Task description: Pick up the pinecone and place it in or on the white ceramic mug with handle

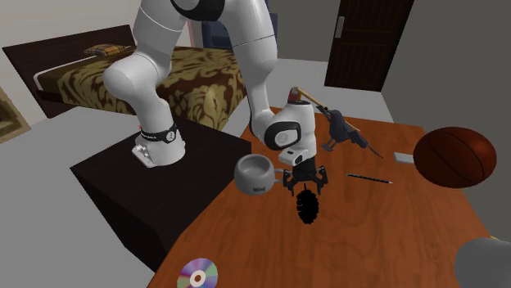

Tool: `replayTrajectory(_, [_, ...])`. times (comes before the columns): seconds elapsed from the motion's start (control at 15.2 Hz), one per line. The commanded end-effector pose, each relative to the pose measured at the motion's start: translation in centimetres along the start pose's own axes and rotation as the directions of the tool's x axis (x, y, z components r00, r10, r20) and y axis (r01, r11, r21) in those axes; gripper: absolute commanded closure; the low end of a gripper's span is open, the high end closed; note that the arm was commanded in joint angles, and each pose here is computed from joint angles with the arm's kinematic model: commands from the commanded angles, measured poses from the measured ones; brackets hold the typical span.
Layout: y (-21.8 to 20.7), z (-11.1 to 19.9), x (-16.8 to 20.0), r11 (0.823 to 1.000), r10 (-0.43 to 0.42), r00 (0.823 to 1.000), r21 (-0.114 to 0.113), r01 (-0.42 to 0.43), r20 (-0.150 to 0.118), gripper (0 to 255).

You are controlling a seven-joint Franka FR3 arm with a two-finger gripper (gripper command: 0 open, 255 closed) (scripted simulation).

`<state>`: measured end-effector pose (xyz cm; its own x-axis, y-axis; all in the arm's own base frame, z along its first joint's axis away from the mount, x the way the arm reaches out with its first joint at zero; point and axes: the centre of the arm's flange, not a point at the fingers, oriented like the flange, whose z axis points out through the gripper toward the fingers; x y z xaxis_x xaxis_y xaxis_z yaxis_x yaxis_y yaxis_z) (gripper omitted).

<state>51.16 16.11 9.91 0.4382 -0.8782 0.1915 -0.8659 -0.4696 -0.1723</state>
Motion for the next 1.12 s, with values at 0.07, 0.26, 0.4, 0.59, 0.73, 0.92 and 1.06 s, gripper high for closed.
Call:
replayTrajectory(0.07, [0.08,0.47,-0.06,1.0,0.0,1.0,0.0,0.0,0.0,0])
replayTrajectory(0.26, [0.08,0.47,-0.06,1.0,0.0,1.0,0.0,0.0,0.0,0])
replayTrajectory(0.4, [0.08,0.46,-0.06,1.0,0.0,1.0,0.0,0.0,0.0,0])
replayTrajectory(0.59, [0.08,0.47,-0.06,1.0,0.0,1.0,0.0,0.0,0.0,255])
replayTrajectory(0.73, [0.12,0.46,-0.07,1.0,0.0,1.0,0.0,0.0,0.0,255])
replayTrajectory(0.92, [0.13,0.43,-0.07,1.0,0.0,1.0,0.0,0.0,0.0,255])
replayTrajectory(1.06, [0.08,0.47,-0.06,1.0,0.0,1.0,0.0,0.0,0.0,255])
